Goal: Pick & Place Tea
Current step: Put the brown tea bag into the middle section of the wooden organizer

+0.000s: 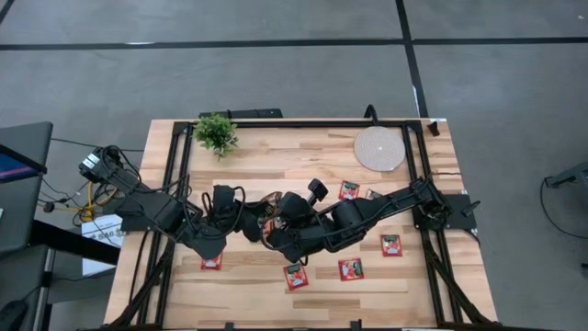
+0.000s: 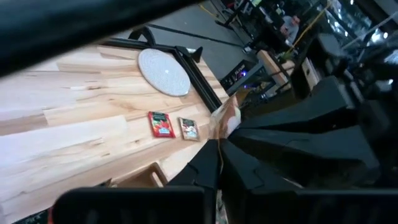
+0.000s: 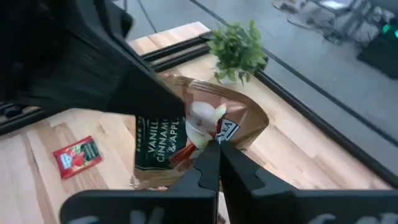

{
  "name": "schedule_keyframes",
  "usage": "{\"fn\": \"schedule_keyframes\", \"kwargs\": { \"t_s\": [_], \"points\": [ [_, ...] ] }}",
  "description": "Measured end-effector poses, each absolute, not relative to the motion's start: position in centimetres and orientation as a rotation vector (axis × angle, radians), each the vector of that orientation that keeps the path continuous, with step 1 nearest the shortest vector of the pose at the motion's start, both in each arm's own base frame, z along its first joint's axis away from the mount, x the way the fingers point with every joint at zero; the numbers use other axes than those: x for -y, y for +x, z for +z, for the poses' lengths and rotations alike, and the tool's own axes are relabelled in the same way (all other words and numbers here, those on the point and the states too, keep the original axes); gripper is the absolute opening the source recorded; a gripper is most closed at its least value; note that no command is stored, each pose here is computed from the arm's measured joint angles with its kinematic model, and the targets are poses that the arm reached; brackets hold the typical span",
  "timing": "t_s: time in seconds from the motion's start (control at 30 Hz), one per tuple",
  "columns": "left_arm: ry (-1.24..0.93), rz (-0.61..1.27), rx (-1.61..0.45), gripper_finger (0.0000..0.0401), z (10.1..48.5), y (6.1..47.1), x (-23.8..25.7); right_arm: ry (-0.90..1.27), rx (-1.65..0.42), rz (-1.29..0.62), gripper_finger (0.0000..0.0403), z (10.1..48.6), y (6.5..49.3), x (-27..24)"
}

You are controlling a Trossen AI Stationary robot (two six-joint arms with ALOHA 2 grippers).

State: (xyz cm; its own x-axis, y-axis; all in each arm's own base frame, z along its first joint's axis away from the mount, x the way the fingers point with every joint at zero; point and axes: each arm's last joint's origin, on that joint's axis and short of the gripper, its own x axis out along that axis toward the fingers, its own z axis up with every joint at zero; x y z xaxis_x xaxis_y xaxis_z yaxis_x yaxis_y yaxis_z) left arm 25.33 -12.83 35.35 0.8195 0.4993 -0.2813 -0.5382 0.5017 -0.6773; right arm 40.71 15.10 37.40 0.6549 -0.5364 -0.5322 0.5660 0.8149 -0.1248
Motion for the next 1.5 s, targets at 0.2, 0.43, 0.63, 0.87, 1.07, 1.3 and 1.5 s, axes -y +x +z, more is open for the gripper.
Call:
{"fn": "schedule_keyframes", "kwargs": {
  "t_s": [0.2, 0.43, 0.63, 0.87, 1.07, 1.3, 1.5],
  "points": [
    [-0.757, 0.615, -0.093, 0.0, 35.2, 25.4, 12.9, -0.005, -0.68, -0.555, 0.0014, 37.1, 40.5, -15.0],
    [-0.671, 0.626, -0.171, 0.0, 34.7, 24.9, 12.6, -0.069, -0.896, -0.529, 0.0065, 37.8, 37.4, -13.7],
    [-0.581, 0.542, -0.369, 0.0, 34.0, 24.5, 12.4, -0.101, -0.925, -0.502, 0.007, 39.4, 34.0, -14.5],
    [-0.488, 0.392, -0.57, 0.0, 36.1, 24.9, 11.3, -0.061, -0.908, -0.518, 0.0058, 39.5, 30.9, -15.2],
    [-0.38, 0.304, -0.73, 0.0, 37.8, 26.5, 10.0, 0.032, -0.91, -0.595, 0.0049, 37.4, 28.6, -15.9],
    [-0.139, 0.285, -1.052, 0.0, 36.6, 30.4, 9.7, 0.164, -0.847, -0.639, 0.0047, 34.6, 27.8, -17.1],
    [0.01, 0.14, -1.14, 0.0, 36.2, 33.4, 10.9, 0.23, -0.72, -0.538, 0.0046, 33.1, 30.1, -18.4]
  ]
}}
